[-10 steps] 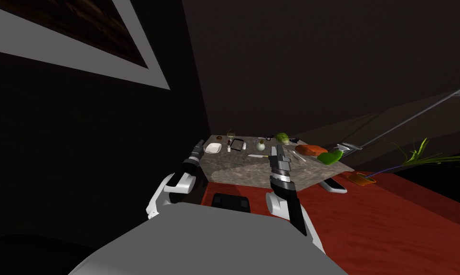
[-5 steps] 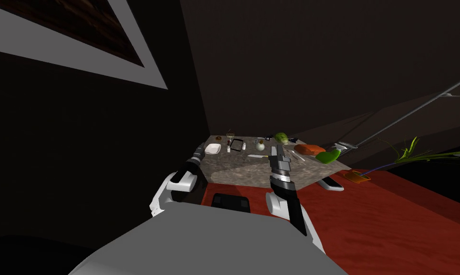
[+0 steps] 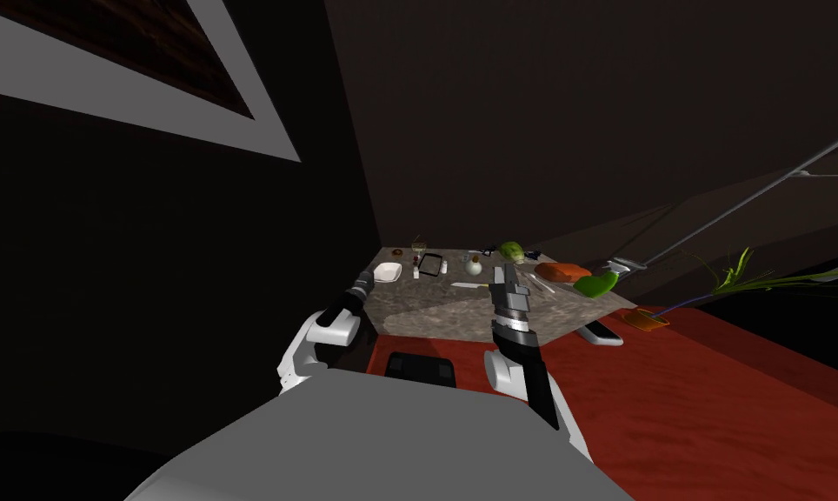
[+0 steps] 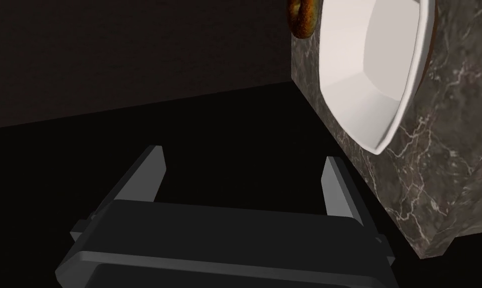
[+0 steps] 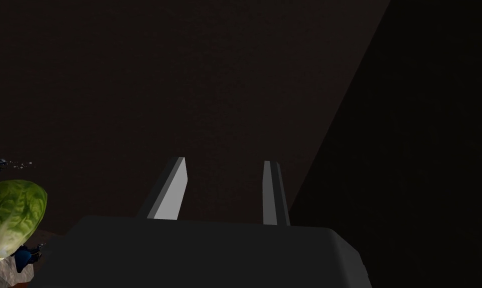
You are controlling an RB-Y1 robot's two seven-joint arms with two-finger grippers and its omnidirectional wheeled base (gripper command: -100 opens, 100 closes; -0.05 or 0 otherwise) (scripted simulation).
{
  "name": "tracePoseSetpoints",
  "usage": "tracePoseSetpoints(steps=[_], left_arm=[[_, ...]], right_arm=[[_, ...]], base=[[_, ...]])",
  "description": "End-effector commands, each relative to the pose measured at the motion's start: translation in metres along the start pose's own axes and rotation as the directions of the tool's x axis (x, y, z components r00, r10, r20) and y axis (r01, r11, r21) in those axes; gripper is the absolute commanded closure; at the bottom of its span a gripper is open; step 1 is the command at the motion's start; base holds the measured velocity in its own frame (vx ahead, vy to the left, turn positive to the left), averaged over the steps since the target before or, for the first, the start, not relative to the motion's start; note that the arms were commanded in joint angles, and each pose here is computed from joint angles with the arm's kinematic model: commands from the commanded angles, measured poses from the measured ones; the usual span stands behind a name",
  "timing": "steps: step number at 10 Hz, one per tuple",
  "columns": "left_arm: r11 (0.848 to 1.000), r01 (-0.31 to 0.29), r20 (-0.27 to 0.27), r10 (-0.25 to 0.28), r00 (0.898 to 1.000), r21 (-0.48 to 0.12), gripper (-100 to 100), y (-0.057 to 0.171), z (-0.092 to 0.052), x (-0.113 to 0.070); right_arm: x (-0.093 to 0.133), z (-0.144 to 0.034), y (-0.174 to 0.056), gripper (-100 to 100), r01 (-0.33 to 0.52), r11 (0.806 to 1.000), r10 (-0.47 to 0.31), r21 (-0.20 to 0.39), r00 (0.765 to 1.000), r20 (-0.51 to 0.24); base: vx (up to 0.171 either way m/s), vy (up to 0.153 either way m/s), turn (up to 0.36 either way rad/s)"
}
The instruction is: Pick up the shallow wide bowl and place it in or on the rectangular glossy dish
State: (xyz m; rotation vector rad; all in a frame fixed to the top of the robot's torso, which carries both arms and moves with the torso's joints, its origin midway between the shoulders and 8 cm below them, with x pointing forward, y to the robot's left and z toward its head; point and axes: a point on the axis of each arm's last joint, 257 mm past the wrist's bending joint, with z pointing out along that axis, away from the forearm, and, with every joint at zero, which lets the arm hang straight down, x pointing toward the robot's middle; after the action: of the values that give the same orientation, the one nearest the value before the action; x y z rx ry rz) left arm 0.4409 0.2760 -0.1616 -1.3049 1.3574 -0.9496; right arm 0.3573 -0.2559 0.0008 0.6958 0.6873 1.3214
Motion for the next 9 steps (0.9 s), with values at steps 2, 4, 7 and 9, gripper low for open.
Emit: tracePoseSetpoints(steps=[2,4,7,9], left_arm=[[0.997,0.009,0.002,-0.008,1.000,-0.078,-100,0.020,0.004,0.001],[0.991,0.016,0.004,-0.015,1.000,-0.134,-100,0.035,0.007,0.001],[0.976,0.030,0.008,-0.029,1.000,-0.216,-100,0.056,0.011,0.001],[0.963,0.037,0.013,-0.035,0.999,-0.268,-100,0.070,0.012,0.001]], right_arm=[[0.000,0.000,0.000,0,0.000,1.000,0.000,0.000,1.000,0.000],[0.000,0.000,0.000,0,0.000,1.000,0.000,0.000,1.000,0.000],[0.000,0.000,0.000,0,0.000,1.000,0.000,0.000,1.000,0.000],[0.000,0.000,0.000,0,0.000,1.000,0.000,0.000,1.000,0.000]], base=[[0.028,0.006,-0.026],[0.030,0.007,-0.032],[0.035,0.010,-0.024],[0.036,0.004,-0.023]])
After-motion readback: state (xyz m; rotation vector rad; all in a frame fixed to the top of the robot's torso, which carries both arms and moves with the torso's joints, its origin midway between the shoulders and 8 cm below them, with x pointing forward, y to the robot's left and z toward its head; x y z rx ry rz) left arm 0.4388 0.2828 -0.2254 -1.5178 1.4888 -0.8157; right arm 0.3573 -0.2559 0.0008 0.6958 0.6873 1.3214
